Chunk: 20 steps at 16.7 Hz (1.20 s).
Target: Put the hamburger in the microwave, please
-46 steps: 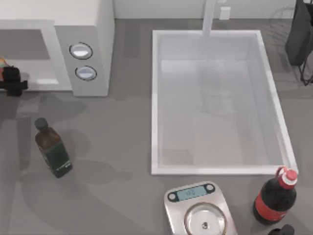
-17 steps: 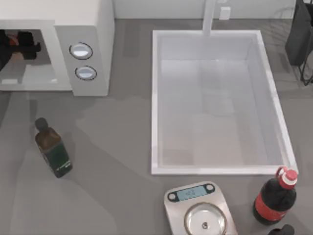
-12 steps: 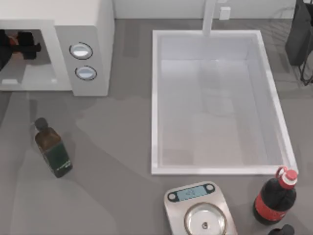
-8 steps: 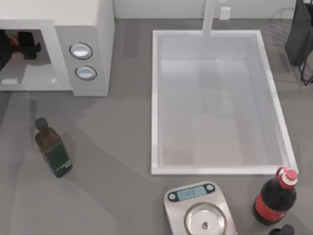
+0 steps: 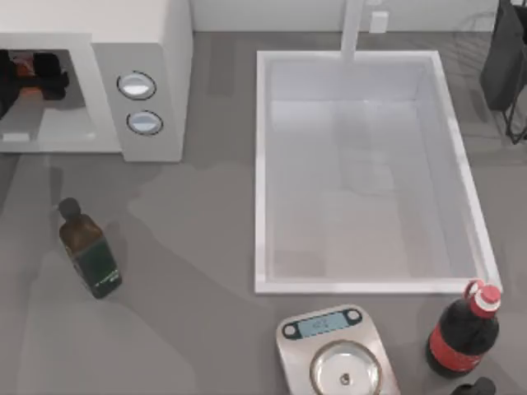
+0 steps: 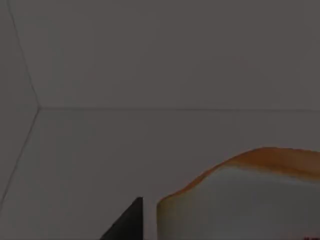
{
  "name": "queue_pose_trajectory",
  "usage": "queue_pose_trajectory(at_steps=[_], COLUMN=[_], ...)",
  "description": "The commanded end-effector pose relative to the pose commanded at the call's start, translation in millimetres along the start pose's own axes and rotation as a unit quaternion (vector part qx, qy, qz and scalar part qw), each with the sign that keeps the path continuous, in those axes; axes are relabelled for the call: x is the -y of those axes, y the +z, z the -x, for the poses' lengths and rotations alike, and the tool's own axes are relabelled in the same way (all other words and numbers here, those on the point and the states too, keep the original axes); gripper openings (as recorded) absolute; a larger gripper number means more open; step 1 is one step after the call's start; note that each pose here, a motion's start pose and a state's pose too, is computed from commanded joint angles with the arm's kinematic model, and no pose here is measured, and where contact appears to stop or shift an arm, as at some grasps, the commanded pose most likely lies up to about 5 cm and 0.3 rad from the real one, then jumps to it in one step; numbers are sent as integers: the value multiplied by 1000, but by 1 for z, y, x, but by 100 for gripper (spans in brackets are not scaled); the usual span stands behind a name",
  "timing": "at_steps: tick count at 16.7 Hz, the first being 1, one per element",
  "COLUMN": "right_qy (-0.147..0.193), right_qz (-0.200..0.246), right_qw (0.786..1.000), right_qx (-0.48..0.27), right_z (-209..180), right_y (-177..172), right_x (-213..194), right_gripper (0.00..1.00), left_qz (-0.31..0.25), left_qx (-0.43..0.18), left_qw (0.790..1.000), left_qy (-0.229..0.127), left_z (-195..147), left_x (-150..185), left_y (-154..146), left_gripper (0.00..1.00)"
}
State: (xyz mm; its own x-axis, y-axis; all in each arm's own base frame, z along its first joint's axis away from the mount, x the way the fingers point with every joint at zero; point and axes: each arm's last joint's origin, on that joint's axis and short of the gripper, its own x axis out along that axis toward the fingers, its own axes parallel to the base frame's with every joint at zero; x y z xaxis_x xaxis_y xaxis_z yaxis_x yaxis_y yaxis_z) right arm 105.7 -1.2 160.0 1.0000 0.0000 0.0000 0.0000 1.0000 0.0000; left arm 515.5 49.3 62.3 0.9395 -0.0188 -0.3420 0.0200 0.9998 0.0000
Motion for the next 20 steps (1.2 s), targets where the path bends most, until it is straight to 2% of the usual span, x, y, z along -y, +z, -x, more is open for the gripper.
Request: queue_pose_trajectory(at_steps=[8,9,14,20], right_qy=[0,0,0,0], right_qz=[0,0,0,0], right_qw=[1000,1000,1000,1000], right_qx=[0,0,0,0], right_z=[0,0,0,0], right_y=[0,0,0,0], right_x=[0,0,0,0], right_gripper=[100,100,100,100], left_qz=[0,4,5,9], left_qx=[0,-1,2,-15], left_qw=[1000,1000,1000,1000], left_qy=[0,9,12,5], left_z=[0,47,68,149], left_x=[0,-7,-12,-12], left_y=[0,3,-3,-41], left_gripper=[100,100,100,100])
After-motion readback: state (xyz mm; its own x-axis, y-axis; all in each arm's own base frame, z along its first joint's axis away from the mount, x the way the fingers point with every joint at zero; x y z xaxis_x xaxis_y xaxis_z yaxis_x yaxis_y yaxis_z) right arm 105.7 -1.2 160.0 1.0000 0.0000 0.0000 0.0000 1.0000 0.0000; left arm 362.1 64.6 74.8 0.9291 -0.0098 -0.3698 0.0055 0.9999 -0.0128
